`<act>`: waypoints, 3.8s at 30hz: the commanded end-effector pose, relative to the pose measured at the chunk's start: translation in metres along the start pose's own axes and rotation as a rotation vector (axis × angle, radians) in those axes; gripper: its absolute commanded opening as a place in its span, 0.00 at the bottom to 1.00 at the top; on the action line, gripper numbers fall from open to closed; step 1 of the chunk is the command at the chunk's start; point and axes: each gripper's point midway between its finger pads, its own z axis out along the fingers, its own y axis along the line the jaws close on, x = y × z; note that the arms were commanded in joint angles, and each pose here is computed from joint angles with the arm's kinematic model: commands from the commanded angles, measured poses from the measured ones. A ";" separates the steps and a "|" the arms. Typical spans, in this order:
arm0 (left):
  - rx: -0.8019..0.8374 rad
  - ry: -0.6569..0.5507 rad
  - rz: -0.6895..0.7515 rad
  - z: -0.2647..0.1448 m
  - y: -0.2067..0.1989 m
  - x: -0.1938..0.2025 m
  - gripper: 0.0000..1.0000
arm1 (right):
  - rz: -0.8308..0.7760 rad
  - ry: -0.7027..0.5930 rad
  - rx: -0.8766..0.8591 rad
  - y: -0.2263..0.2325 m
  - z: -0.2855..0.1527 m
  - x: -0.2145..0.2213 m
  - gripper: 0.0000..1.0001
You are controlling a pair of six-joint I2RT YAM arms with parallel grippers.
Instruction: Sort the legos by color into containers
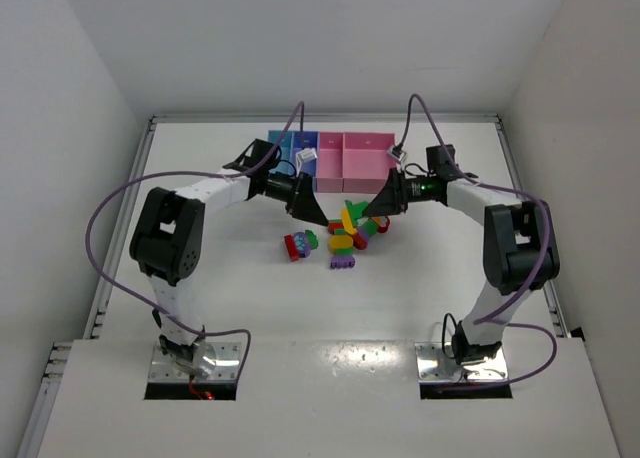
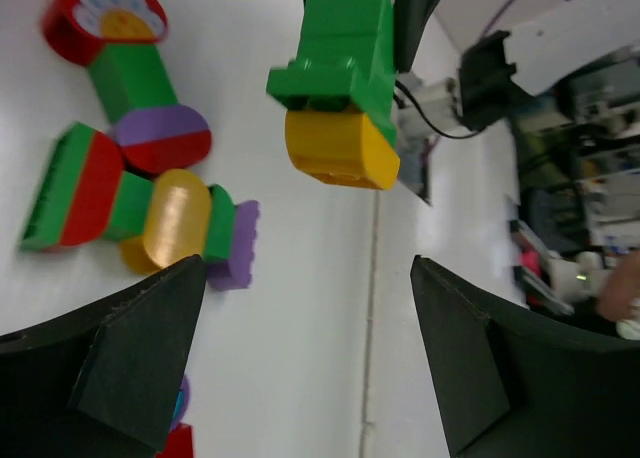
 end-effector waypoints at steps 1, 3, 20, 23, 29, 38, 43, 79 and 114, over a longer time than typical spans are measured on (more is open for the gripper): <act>0.208 0.001 -0.026 -0.004 -0.032 -0.006 0.89 | -0.152 -0.018 -0.092 0.034 0.001 -0.032 0.00; 0.217 0.002 -0.026 -0.005 -0.034 -0.006 0.88 | -0.152 -0.006 -0.117 0.042 0.006 -0.033 0.00; 0.176 -0.007 0.059 0.002 -0.032 -0.026 0.78 | -0.169 0.055 -0.171 0.056 0.032 -0.030 0.00; 0.182 -0.004 0.070 0.004 -0.036 -0.028 0.71 | -0.172 0.053 -0.172 0.055 0.032 -0.033 0.00; 0.192 -0.004 0.079 0.004 -0.037 -0.028 0.45 | -0.179 0.050 -0.173 0.053 0.034 -0.038 0.00; 0.201 -0.004 0.086 0.003 -0.040 -0.025 0.27 | -0.166 0.052 -0.172 0.045 0.037 -0.041 0.00; 0.157 -0.015 0.068 -0.006 -0.038 -0.017 0.08 | -0.188 0.008 -0.152 0.041 0.022 -0.057 0.00; -0.754 -0.271 0.250 -0.112 0.008 -0.057 0.04 | -0.454 -0.099 0.878 -0.136 -0.016 -0.178 0.32; -0.070 -0.153 0.265 -0.043 -0.067 -0.056 0.04 | -0.498 0.089 -0.281 0.093 0.063 -0.084 0.54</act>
